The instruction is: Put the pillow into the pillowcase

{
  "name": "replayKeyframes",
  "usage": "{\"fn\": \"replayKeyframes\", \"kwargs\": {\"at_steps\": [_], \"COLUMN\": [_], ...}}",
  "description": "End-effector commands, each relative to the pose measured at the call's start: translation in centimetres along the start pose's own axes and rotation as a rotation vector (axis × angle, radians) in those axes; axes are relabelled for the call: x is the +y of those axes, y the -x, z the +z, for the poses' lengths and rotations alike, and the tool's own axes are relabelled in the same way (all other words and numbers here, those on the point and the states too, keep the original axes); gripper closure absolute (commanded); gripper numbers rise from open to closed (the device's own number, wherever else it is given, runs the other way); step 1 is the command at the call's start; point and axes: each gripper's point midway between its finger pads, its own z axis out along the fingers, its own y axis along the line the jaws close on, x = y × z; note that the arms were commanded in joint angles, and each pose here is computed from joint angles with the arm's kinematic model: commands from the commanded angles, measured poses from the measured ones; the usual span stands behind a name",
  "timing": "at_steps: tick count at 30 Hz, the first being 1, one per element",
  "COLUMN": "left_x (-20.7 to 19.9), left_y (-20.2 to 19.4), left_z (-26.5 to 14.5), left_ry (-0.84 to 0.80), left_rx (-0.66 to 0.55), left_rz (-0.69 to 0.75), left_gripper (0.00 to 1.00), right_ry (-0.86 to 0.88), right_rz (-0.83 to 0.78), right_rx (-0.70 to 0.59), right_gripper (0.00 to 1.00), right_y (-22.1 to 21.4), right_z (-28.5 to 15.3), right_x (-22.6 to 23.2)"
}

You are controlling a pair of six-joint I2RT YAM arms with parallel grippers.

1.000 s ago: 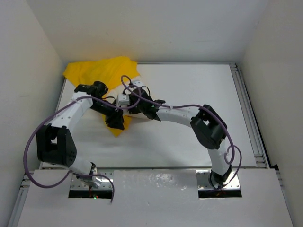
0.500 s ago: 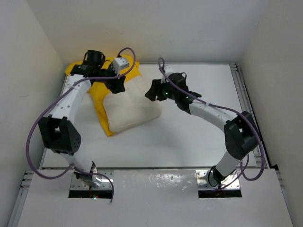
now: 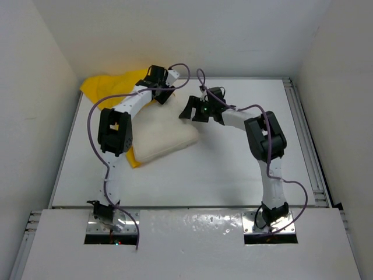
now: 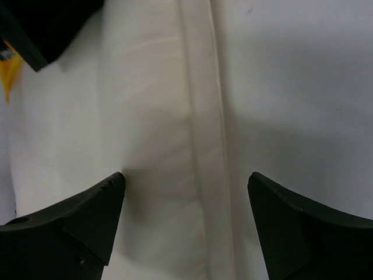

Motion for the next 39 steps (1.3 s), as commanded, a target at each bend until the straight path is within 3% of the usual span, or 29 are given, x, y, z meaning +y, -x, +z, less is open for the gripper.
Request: {"fn": "replayKeyframes", "kwargs": {"at_steps": [1, 4, 7, 8, 10, 11, 12, 13, 14, 16, 18, 19, 20, 22, 25, 26, 28, 30, 34, 36, 39], "left_x": [3.4, 2.8, 1.9, 1.0, 0.1, -0.8, -1.6, -1.9, -2.4, -3.2, -3.5, -4.8, -5.5, -7.1, -10.1, -10.8, -14.6, -16.7, -22.5, -23.1, -23.1], "left_y": [0.7, -0.8, -0.6, -0.3, 0.5, 0.6, 1.1, 1.8, 2.4, 3.8, 6.4, 6.8, 7.4, 8.1, 8.3, 8.8, 8.6, 8.9, 8.0, 8.0, 7.9], "left_z": [-0.4, 0.0, -0.1, 0.0, -0.6, -0.8, -1.1, -2.0, -2.5, -4.6, -8.0, -9.3, -10.6, -14.1, -19.0, -21.5, -25.0, -28.8, -33.8, -35.8, -38.0], "left_ry": [0.197, 0.197, 0.151, 0.104, 0.063, 0.018, -0.006, -0.024, -0.041, -0.094, -0.148, -0.224, -0.256, -0.342, -0.488, -0.526, -0.672, -0.729, -0.827, -0.848, -0.883], "left_rx": [0.033, 0.060, 0.040, 0.027, 0.005, -0.006, -0.018, -0.039, -0.052, -0.084, -0.160, -0.182, -0.205, -0.249, -0.319, -0.358, -0.404, -0.451, -0.482, -0.509, -0.547], "left_rz": [0.038, 0.054, 0.048, 0.047, 0.065, 0.075, 0.088, 0.095, 0.099, 0.085, 0.085, 0.097, 0.114, 0.154, 0.189, 0.211, 0.269, 0.296, 0.408, 0.412, 0.387], "left_gripper": [0.38, 0.52, 0.80, 0.98, 1.00, 1.00, 1.00, 1.00, 1.00, 1.00, 1.00, 1.00, 1.00, 1.00, 1.00, 1.00, 1.00, 1.00, 1.00, 1.00, 1.00], "right_ry": [0.118, 0.128, 0.153, 0.216, 0.279, 0.328, 0.373, 0.414, 0.438, 0.457, 0.473, 0.521, 0.502, 0.514, 0.442, 0.439, 0.433, 0.384, 0.259, 0.223, 0.028], "right_rz": [0.024, 0.014, 0.030, 0.022, 0.049, 0.043, 0.068, 0.058, 0.067, 0.113, 0.136, 0.083, 0.078, -0.012, -0.091, -0.138, -0.180, -0.202, -0.173, -0.136, -0.039], "right_rx": [0.009, 0.034, 0.051, 0.060, 0.080, 0.072, 0.101, 0.086, 0.093, 0.091, 0.071, -0.001, -0.006, -0.119, -0.219, -0.276, -0.376, -0.389, -0.563, -0.616, -0.675], "right_gripper": [0.15, 0.10, 0.08, 0.09, 0.17, 0.26, 0.49, 0.61, 0.83, 1.00, 1.00, 1.00, 1.00, 1.00, 1.00, 1.00, 1.00, 1.00, 1.00, 1.00, 1.00], "right_y": [0.6, -0.6, -1.3, -1.3, -1.9, -1.7, -2.2, -2.0, -2.1, -2.1, -2.2, -0.1, -1.3, 1.0, 0.1, 0.3, 1.5, 1.1, 3.8, 4.2, 4.2], "right_z": [1.2, 2.0, 2.9, 3.0, 3.9, 4.1, 4.4, 4.5, 4.4, 4.0, 3.1, 1.0, 0.1, -3.4, -6.2, -8.9, -12.4, -13.6, -16.7, -17.7, -18.0], "right_x": [2.7, 2.7, 2.5, 3.3, 4.0, 4.8, 5.3, 6.2, 6.6, 7.0, 7.5, 9.8, 9.5, 13.1, 14.6, 15.9, 18.5, 18.6, 19.0, 19.3, 15.5]}}
